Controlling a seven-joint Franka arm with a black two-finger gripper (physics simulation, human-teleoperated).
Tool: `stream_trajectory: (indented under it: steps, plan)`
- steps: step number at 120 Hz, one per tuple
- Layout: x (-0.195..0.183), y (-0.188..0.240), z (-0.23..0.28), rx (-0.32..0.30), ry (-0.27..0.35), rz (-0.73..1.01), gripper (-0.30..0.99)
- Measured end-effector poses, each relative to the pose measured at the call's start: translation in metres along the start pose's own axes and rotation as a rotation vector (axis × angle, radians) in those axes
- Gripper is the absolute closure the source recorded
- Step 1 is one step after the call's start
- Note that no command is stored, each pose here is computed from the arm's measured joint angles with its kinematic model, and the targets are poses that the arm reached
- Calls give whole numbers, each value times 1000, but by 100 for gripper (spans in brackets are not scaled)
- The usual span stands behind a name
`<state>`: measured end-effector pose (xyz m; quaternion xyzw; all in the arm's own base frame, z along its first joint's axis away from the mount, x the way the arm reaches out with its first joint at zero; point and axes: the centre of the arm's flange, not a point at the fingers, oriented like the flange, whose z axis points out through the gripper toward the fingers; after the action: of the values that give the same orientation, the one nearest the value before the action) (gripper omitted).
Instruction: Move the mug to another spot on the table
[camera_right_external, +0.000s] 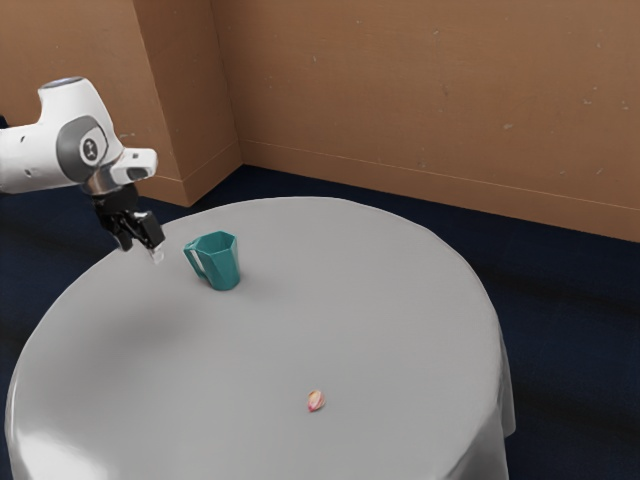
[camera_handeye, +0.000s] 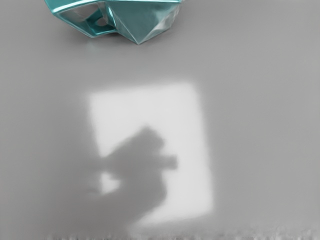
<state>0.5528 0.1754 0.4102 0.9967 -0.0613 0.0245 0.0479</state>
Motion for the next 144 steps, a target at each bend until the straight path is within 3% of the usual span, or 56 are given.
stream_trajectory:
  steps: [28,48,68,86,114,144]
  plan:
    - [27,-32,-30,137,-19,219,0]
    - [25,-54,-5,127,-76,340,0]
    - [29,-57,23,82,-86,442,0]
    - [38,-57,41,75,-59,523,0]
    - [85,-73,58,158,-2,635,0]
    - [110,-72,77,129,69,693,0]
